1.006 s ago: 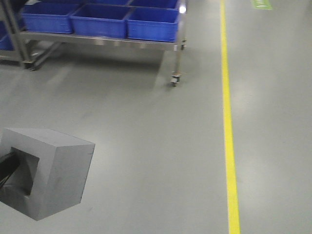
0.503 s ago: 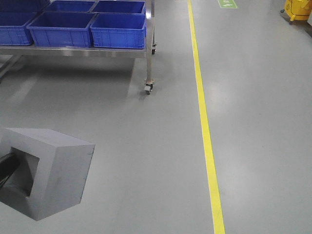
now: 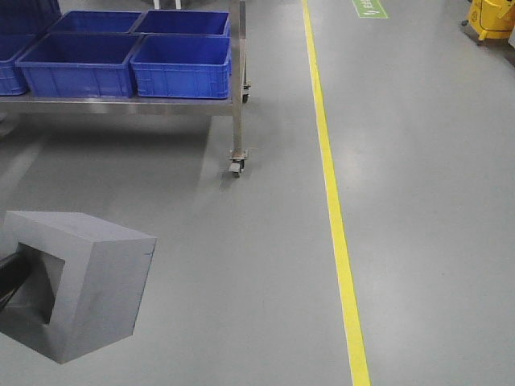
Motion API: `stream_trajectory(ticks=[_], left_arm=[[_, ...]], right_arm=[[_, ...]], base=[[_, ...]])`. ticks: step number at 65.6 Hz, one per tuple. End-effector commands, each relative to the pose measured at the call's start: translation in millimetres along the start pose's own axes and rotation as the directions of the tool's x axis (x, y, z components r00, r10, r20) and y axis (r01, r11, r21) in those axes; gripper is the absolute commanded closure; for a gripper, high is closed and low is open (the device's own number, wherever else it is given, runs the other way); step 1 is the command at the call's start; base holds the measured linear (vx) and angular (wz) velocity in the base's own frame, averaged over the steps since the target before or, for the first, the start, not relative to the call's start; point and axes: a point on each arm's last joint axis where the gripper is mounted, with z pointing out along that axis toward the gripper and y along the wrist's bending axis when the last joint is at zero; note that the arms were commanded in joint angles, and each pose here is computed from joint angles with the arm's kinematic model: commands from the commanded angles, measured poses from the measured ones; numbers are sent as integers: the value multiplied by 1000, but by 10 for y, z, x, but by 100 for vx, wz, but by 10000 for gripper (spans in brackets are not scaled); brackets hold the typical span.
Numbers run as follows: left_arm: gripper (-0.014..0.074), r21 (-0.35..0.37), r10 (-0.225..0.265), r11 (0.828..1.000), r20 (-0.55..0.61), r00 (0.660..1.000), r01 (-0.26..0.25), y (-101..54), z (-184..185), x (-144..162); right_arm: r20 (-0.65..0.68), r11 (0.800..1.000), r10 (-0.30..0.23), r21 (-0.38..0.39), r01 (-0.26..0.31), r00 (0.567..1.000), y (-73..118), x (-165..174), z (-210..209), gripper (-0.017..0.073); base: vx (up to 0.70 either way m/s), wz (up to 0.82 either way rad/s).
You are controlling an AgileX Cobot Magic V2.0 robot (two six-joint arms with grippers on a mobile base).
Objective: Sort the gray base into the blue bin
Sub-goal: 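Drive the base away from the table, turning into the bin aisle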
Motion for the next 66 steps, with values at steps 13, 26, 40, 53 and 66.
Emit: stream_trajectory(ticks=[13,26,40,53,66], left_arm=[[599,9,-15,1000,134,991,14,-22,-26,-193],[599,9,-15,1000,134,991,14,-22,-26,-193],[599,9,-15,1000,134,991,14,-22,-26,-193],[599,9,-15,1000,134,991,14,-22,-26,-193],[599,9,-15,1000,134,991,14,-22,-26,-193]], right_arm=[[72,1000,-11,3,11,997,0,-25,-1,568],[72,1000,-11,3,11,997,0,-25,-1,568],[72,1000,-11,3,11,997,0,-25,-1,568],[72,1000,-11,3,11,997,0,-25,-1,568],[72,1000,-11,3,11,997,0,-25,-1,568]], base=[[39,-8],[40,-8],[41,-5],[43,2],[43,8]])
